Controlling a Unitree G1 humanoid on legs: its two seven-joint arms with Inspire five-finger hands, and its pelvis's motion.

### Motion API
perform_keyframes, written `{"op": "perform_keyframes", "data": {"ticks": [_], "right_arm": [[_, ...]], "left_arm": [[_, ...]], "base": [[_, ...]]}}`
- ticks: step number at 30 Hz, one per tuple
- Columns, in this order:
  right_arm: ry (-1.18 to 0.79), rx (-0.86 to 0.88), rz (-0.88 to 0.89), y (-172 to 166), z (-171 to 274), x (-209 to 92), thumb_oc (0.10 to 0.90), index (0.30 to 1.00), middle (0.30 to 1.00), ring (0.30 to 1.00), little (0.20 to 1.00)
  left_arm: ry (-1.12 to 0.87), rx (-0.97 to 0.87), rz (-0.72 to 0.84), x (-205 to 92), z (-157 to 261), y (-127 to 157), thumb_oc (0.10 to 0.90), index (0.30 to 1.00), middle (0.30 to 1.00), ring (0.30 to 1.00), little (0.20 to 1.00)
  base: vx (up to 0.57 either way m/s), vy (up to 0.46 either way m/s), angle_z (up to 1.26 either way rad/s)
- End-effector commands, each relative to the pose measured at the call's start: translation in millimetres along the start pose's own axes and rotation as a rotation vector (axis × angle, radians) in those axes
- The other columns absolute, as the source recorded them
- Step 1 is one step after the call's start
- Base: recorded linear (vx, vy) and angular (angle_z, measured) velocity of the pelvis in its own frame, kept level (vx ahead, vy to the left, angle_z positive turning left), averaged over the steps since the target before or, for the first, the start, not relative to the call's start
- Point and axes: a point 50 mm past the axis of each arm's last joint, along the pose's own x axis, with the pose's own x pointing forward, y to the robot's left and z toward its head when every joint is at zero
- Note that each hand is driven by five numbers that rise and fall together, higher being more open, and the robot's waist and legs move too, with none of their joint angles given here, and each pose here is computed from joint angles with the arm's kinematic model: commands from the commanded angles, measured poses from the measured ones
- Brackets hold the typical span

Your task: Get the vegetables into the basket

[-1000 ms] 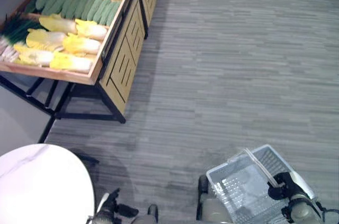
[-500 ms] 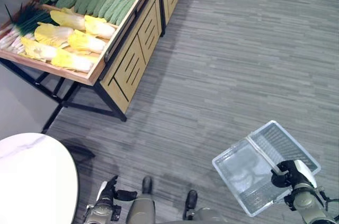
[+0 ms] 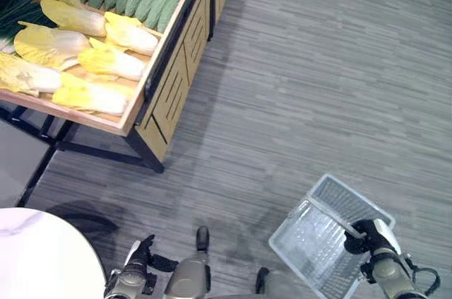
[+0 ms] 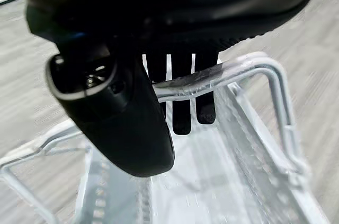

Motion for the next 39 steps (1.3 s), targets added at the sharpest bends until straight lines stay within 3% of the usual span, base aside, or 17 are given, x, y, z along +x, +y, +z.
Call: {"op": "perform_keyframes", "data": {"ticks": [1, 9, 19, 25, 39], "right_arm": [[-0.135, -0.025, -0.149, -46.8, 26.5, 9.9, 0.400, 0.300, 0.300, 0.300, 0.300], [-0.098, -0.011, -0.133, -42.2, 17.0, 7.9, 0.400, 0.300, 0.300, 0.300, 0.300], [-0.067, -0.020, -0.118, -47.3, 2.2, 4.9, 0.400, 0.300, 0.300, 0.300, 0.300], [-0.039, -0.010, -0.159, -56.5, -5.5, 3.8, 0.400, 0.300, 0.300, 0.300, 0.300], [-0.014, 0.008, -0.128, -38.9, -14.9, -3.8, 0.400, 0.300, 0.300, 0.300, 0.300]], "left_arm": [[0.029, -0.002, 0.035, -2.8, -12.2, 8.0, 0.900, 1.000, 1.000, 1.000, 1.000], [0.005, 0.001, 0.054, 1.5, -0.3, 15.2, 0.900, 1.000, 1.000, 1.000, 1.000], [0.069, -0.035, 0.044, -4.9, -21.9, 7.3, 0.900, 1.000, 1.000, 1.000, 1.000], [0.003, -0.042, 0.039, 0.8, 1.4, 4.0, 0.900, 1.000, 1.000, 1.000, 1.000], [0.060, 0.002, 0.048, -2.2, -14.6, 8.5, 0.900, 1.000, 1.000, 1.000, 1.000]], "base": [[0.25, 0.125, -0.02], [0.38, -0.091, 0.26], [0.32, -0.250, 0.22], [0.10, -0.171, 0.27], [0.12, 0.066, 0.14]]}}
